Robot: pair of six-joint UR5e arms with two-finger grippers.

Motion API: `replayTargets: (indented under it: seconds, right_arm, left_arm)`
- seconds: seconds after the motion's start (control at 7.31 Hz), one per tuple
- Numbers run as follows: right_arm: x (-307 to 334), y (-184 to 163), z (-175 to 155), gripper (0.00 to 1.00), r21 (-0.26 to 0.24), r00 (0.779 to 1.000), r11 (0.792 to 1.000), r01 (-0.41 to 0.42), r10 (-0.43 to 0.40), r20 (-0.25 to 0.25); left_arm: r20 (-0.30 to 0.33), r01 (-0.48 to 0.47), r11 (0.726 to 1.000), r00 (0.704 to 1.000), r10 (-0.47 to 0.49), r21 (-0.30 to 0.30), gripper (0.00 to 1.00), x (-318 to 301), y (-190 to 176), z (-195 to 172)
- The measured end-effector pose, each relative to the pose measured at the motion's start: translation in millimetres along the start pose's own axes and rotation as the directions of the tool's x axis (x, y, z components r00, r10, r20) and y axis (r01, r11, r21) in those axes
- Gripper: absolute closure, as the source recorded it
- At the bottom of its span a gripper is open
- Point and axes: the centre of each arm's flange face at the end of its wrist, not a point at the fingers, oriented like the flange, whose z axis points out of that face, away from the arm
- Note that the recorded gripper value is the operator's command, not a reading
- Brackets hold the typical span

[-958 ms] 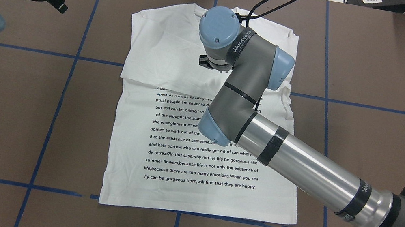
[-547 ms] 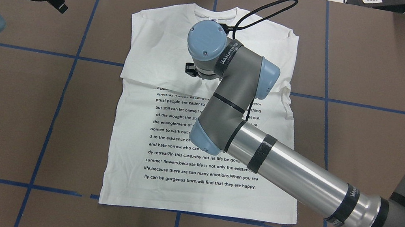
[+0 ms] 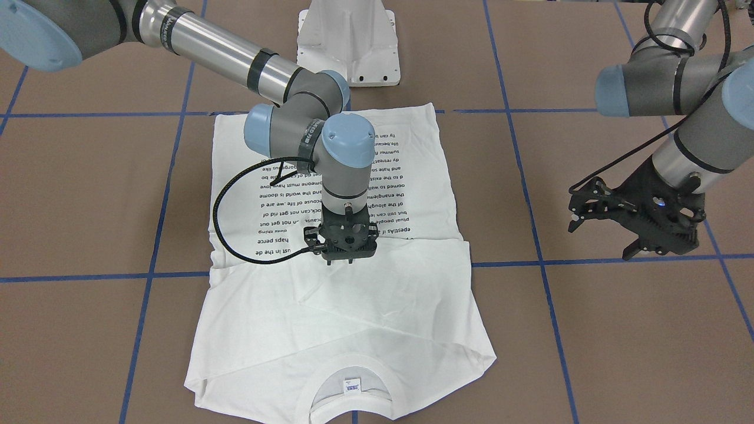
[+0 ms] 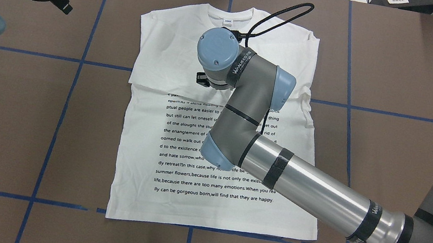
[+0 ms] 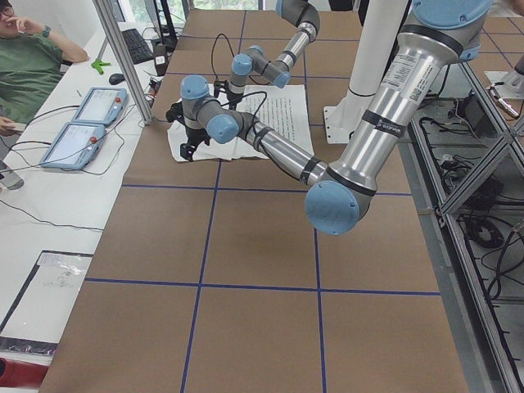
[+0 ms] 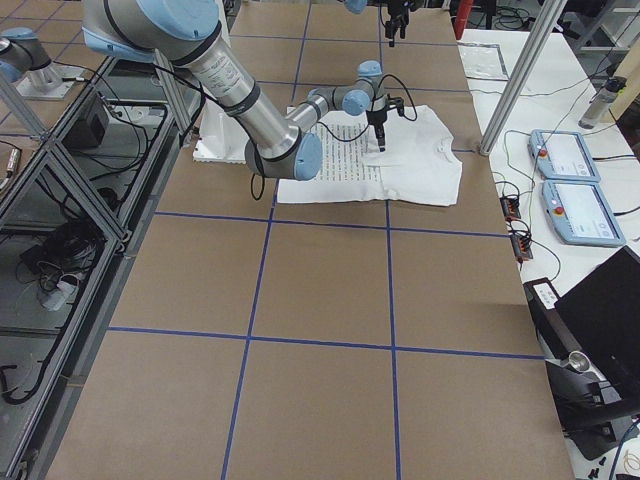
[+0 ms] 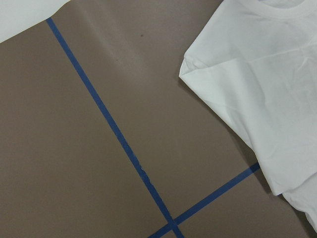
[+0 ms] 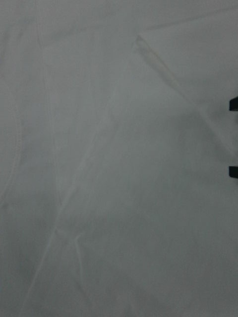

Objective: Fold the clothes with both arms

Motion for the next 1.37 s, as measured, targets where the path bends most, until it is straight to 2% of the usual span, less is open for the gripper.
replayTargets:
  seconds: [0.27, 0.41, 0.55, 0.68, 1.37]
  right_arm:
    - [0.8, 1.2, 2.8, 0.55, -0.003, 1.0, 1.0, 0.006, -0.006, -0.005]
    - [0.6, 1.9, 3.4, 0.61, -0.003, 1.0, 1.0, 0.007, -0.007, -0.006]
    - [0.2, 2.7, 4.0, 0.9, -0.004, 1.0, 1.0, 0.008, -0.008, -0.006]
    - [0.0, 3.2, 4.5, 1.0, -0.005, 1.0, 1.0, 0.008, -0.008, -0.007]
    - [1.4, 0.4, -1.2, 1.0, -0.007, 1.0, 1.0, -0.004, 0.004, -0.007]
  left_arm:
    - [0.0, 0.0, 1.0, 1.0, 0.0, 0.001, 0.0, 0.3, -0.1, -0.3]
    - [0.0, -0.001, 1.0, 1.0, 0.001, 0.001, 0.0, 0.3, -0.1, -0.4]
    - [0.0, -0.001, 1.0, 1.0, 0.001, 0.001, 0.0, 0.3, -0.1, -0.4]
    - [0.0, -0.001, 1.0, 1.0, 0.001, 0.001, 0.0, 0.6, -0.1, -0.2]
    - [-0.001, -0.002, 1.0, 1.0, 0.002, 0.0, 0.0, 1.3, -0.1, -0.2]
